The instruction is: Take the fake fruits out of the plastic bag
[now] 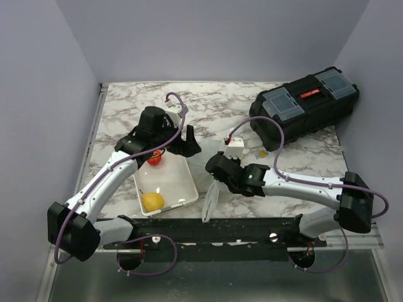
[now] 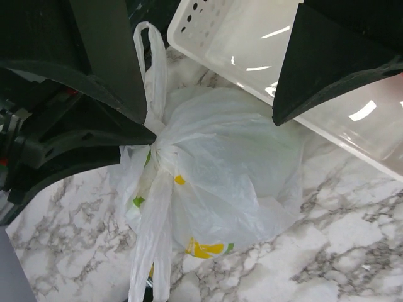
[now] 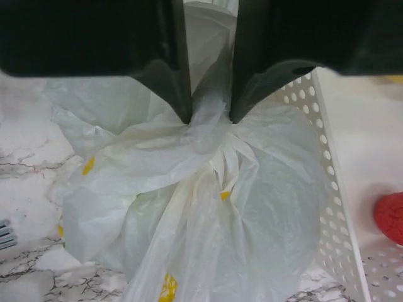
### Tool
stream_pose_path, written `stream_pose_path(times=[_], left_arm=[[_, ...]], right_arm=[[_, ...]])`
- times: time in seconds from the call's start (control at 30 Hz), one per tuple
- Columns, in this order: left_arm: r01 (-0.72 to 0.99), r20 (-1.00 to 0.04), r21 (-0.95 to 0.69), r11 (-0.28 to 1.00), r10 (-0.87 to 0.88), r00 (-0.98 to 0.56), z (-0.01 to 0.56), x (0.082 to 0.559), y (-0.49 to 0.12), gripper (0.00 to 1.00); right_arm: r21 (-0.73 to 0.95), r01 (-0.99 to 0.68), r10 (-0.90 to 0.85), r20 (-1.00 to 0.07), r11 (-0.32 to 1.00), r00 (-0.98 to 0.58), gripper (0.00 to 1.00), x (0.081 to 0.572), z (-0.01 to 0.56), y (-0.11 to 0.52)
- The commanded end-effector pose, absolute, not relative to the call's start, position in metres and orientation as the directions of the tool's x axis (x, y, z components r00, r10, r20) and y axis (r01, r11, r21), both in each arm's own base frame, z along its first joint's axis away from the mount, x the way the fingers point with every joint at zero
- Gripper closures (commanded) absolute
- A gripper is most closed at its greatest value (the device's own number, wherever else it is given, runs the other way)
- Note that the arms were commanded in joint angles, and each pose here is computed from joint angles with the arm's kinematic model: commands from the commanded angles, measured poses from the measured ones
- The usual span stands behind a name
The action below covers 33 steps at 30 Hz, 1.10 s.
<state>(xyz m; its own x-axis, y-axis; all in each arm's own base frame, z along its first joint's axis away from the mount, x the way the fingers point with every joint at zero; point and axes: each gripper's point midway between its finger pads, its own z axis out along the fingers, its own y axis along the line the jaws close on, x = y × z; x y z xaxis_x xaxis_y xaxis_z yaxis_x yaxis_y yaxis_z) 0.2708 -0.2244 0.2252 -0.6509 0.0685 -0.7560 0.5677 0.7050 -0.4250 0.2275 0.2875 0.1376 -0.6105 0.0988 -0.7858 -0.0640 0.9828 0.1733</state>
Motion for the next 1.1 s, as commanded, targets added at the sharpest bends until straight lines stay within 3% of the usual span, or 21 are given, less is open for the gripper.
stream_pose_path(times=[0.0,0.23,0.67,0.8,1.07], left_arm=[[0.643,-0.704,-0.481,0.595,0.175,-0.688,0.209,0.246,-0.254,0.20],[0.725,-0.686,-0.452,0.520,0.316,-0.655,0.192,0.222,-0.279,0.22],[0.774,-0.650,-0.428,0.467,0.435,-0.622,0.173,0.204,-0.300,0.25],[0.757,-0.628,-0.376,0.534,0.454,-0.632,0.163,0.214,-0.293,0.61],[0.752,-0.676,-0.319,0.577,0.418,-0.607,0.175,0.226,-0.288,1.00]], right_arm=[[0.238,-0.113,0.144,-0.834,0.965,-0.532,0.74,0.229,0.157,0.279],[0.411,-0.299,0.210,-0.823,0.861,-0.527,0.84,0.208,0.178,0.284],[0.470,-0.350,0.235,-0.808,0.810,-0.541,0.85,0.198,0.183,0.285],[0.464,-0.358,0.226,-0.812,0.811,-0.539,0.85,0.198,0.185,0.285],[0.394,-0.293,0.203,-0.833,0.871,-0.514,0.85,0.206,0.176,0.266]])
